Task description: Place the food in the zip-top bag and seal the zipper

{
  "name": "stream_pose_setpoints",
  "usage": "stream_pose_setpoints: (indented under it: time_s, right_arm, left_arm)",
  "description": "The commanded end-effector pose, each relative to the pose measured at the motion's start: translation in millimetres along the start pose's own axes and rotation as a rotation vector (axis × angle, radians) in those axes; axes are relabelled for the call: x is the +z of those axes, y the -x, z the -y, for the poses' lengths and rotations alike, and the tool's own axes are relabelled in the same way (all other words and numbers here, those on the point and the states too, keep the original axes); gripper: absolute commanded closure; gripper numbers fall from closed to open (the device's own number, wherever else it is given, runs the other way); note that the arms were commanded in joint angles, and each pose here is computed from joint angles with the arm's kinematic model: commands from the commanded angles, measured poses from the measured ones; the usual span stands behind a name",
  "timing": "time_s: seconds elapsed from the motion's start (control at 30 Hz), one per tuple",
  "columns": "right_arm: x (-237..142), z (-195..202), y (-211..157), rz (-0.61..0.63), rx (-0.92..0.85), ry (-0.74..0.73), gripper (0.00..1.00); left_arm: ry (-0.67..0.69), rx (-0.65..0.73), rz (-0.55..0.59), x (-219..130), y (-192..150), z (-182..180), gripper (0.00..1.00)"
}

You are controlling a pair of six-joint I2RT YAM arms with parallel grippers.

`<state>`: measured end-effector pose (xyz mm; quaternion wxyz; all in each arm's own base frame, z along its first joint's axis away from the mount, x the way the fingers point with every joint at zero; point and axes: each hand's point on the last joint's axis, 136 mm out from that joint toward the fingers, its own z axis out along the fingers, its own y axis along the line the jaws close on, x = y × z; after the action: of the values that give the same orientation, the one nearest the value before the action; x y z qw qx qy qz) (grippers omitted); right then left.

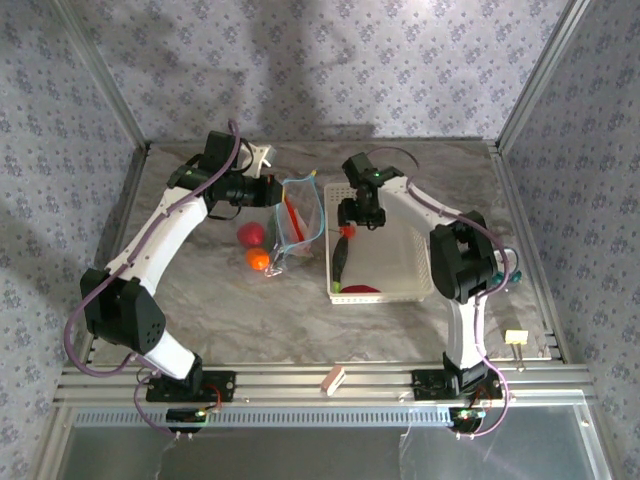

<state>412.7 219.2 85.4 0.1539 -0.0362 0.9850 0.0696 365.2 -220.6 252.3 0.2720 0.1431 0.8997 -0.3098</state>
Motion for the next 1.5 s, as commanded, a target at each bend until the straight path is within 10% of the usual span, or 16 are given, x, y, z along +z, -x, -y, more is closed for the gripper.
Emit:
stream_pose_setpoints:
  time_s: [0.0,0.47,0.87,1.2,1.47]
  right_arm:
    - [4.9,-9.7,3.2,-0.007,0.024,0.005,0.33]
    - [37.8,-8.7,-4.9,-0.078,0.037,-0.020,0.34]
    - [32.8,-1.7,-6.6,-0.066,0.034,-0.041,0.55]
    - [-75.9,20.4,25.4,0.223,0.040,-0.061,0.57]
    - [-180.0,-42.5,20.9,0.483,-0.169,0.167,0.57]
  left_arm:
    - [-0.004,0.032,0.045,-19.0,11.3,7.5,0.91]
    - [-0.001,0.024,0.047,-20.0,10.1,2.4,0.91]
    - [-0.002,0.020,0.050,-21.8,10.2,2.7,0.91]
    - [0.003,0.008,0.035,-15.8,7.3,-1.4,0.91]
    - [-0.001,-0.014,0.018,-6.8,6.8,-5.2,0.91]
